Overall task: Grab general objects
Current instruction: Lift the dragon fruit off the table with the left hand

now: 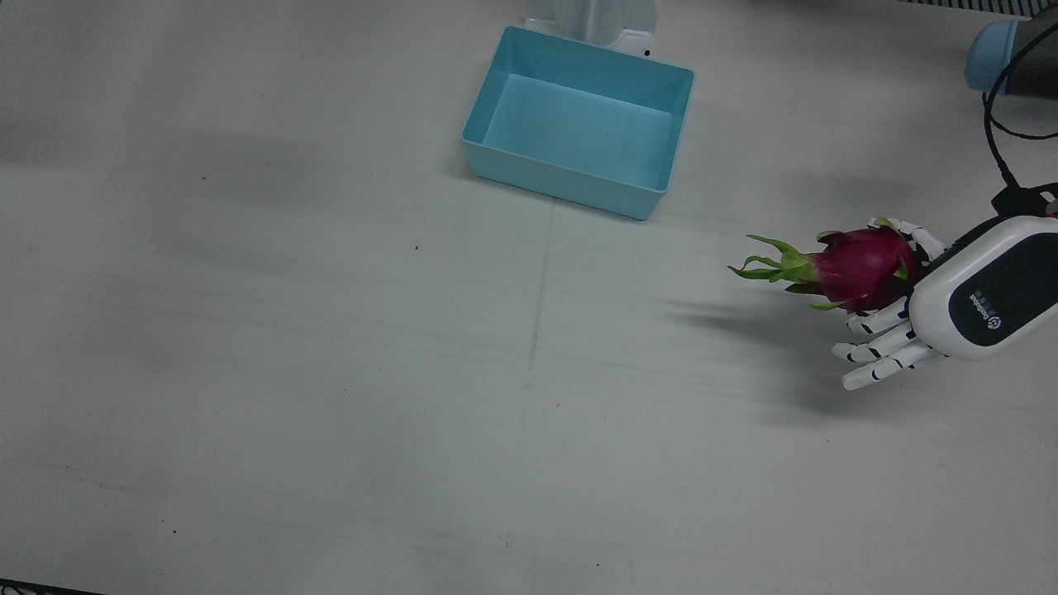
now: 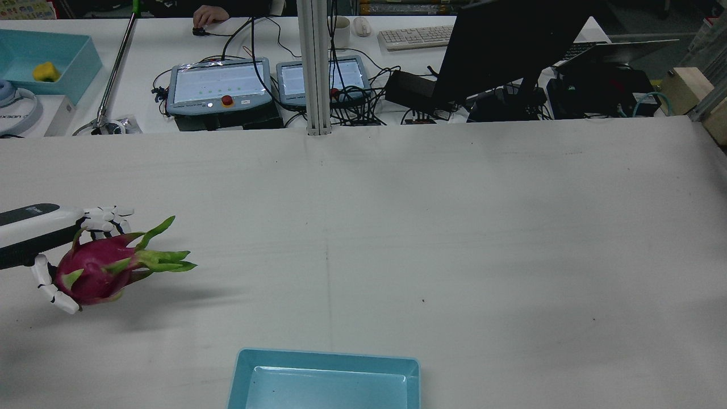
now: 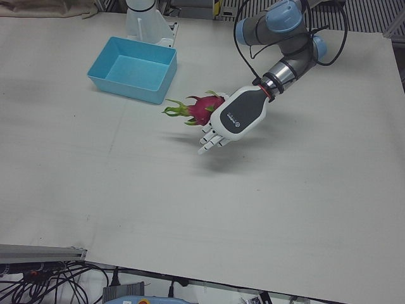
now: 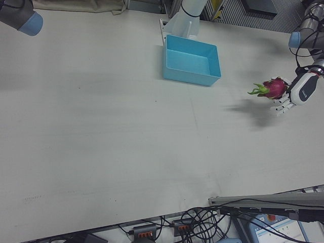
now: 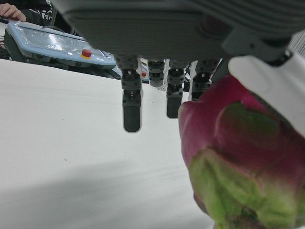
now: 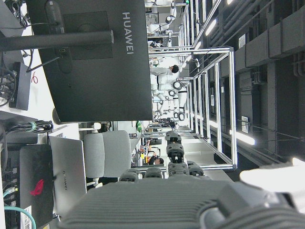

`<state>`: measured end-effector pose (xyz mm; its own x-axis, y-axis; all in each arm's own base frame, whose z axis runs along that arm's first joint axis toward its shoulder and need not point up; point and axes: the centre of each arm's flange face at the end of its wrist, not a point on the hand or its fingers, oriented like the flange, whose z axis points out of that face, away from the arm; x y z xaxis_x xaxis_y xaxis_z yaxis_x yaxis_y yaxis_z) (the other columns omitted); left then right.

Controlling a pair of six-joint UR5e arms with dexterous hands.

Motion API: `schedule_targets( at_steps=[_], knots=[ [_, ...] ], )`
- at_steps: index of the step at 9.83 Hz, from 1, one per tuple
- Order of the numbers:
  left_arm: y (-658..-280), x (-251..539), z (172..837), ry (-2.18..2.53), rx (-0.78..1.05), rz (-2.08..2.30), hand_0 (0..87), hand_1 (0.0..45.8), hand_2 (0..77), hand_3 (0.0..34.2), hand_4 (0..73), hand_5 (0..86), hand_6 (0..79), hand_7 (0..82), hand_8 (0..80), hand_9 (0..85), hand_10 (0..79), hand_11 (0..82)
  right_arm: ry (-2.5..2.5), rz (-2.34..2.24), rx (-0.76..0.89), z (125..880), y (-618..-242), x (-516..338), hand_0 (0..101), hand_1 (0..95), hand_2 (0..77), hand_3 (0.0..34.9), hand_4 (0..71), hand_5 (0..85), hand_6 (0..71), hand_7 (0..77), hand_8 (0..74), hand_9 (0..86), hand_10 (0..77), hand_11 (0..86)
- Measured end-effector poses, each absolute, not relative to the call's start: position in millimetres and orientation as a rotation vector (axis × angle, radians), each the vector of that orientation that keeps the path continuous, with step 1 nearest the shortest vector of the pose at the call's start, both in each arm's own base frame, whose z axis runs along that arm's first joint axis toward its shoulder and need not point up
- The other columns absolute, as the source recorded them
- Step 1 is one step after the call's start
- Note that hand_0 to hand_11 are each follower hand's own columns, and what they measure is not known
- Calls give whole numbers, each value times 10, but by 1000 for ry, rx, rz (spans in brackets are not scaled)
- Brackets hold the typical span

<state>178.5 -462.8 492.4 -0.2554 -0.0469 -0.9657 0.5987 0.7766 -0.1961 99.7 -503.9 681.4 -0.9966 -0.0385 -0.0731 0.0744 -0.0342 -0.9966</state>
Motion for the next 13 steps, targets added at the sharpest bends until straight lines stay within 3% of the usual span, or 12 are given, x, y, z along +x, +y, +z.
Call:
schedule_targets(
  at_steps=[1, 2, 6, 10, 12, 13],
  knots=[
    [-4623, 1754, 4916, 1749, 352, -674, 484, 0, 251, 0, 235, 491, 164, 355, 60, 142, 289, 376, 2127, -2204, 40, 6814, -5039, 997, 1, 49, 16, 0, 0, 0, 0, 0, 0, 16, 0, 11],
    [-4608, 1748, 4909, 1762, 267, -697, 482, 0, 251, 0, 235, 485, 185, 376, 76, 142, 213, 305, 2127, -2204, 40, 6814, -5039, 997, 0, 49, 16, 0, 0, 0, 0, 0, 0, 16, 0, 11],
    [-4499, 1750, 4943, 1739, 31, -772, 572, 0, 262, 0, 235, 507, 218, 398, 76, 142, 191, 289, 2127, -2203, 40, 6811, -5042, 997, 1, 49, 16, 0, 0, 0, 0, 0, 0, 16, 0, 11],
    [-4336, 1719, 4868, 1712, -122, -815, 629, 0, 267, 0, 235, 524, 229, 409, 82, 136, 185, 289, 2127, -2204, 40, 6813, -5040, 997, 1, 49, 16, 0, 0, 0, 0, 0, 0, 16, 0, 11],
    [-4251, 1692, 4684, 1728, -159, -819, 629, 0, 267, 0, 235, 524, 240, 431, 87, 153, 196, 316, 2127, -2204, 40, 6814, -5039, 997, 1, 49, 16, 0, 0, 0, 0, 0, 0, 16, 0, 11],
    [-4216, 1682, 4587, 1745, -182, -825, 636, 0, 273, 0, 235, 524, 256, 431, 98, 169, 235, 371, 2127, -2204, 40, 6814, -5039, 997, 0, 49, 16, 0, 0, 0, 0, 0, 0, 16, 0, 11]
  ],
)
